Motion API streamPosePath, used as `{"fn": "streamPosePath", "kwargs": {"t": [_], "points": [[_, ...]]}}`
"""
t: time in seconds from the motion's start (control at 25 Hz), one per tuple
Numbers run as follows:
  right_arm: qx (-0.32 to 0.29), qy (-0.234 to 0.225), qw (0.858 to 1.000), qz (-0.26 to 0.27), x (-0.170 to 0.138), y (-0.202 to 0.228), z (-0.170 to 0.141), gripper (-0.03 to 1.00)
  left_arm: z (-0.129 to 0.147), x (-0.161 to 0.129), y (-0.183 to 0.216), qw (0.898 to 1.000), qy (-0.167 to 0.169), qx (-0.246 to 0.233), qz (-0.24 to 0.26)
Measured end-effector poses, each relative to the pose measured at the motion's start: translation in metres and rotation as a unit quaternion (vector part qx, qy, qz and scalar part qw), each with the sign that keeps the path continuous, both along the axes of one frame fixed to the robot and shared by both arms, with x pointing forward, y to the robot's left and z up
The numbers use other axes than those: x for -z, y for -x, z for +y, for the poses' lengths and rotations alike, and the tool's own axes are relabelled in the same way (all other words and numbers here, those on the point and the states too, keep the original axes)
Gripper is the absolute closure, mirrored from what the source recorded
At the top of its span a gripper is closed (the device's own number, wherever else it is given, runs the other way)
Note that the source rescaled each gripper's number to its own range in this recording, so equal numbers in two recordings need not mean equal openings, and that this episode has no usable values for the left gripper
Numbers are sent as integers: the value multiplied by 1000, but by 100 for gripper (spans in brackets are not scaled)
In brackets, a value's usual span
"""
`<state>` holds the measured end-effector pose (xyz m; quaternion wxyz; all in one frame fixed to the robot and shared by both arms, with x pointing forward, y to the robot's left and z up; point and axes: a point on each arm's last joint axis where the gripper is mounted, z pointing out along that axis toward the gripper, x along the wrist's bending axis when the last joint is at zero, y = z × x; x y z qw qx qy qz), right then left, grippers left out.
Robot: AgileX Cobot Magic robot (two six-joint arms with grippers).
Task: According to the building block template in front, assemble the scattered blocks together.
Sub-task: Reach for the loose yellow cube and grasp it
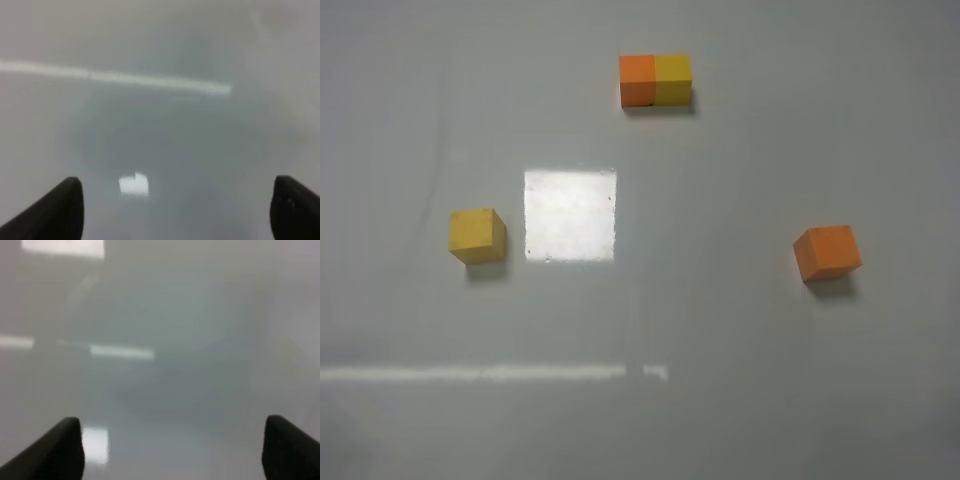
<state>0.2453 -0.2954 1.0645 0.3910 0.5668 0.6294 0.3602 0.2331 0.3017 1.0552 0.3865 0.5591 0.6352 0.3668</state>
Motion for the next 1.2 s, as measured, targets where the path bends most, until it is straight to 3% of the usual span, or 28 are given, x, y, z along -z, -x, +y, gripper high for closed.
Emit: {"fn": "streamPosePath", "kwargs": {"t": [0.12, 0.32, 0.52, 0.76, 0.96, 1.2], "points": [[-42, 34, 999, 1, -13, -6, 2, 26, 0, 0, 0, 1000, 0, 0, 0], [-120, 117, 986, -10, -57, -18, 2, 1, 0, 0, 0, 1000, 0, 0, 0], [-188, 190, 964, -11, -111, -51, 8, -3, 0, 0, 0, 1000, 0, 0, 0], [-294, 248, 923, 18, -152, -110, 45, -3, 0, 0, 0, 1000, 0, 0, 0], [-387, 269, 881, 26, -169, -152, 105, -3, 0, 0, 0, 1000, 0, 0, 0], [-464, 304, 832, 5, -178, -174, 184, -3, 0, 0, 0, 1000, 0, 0, 0]]}}
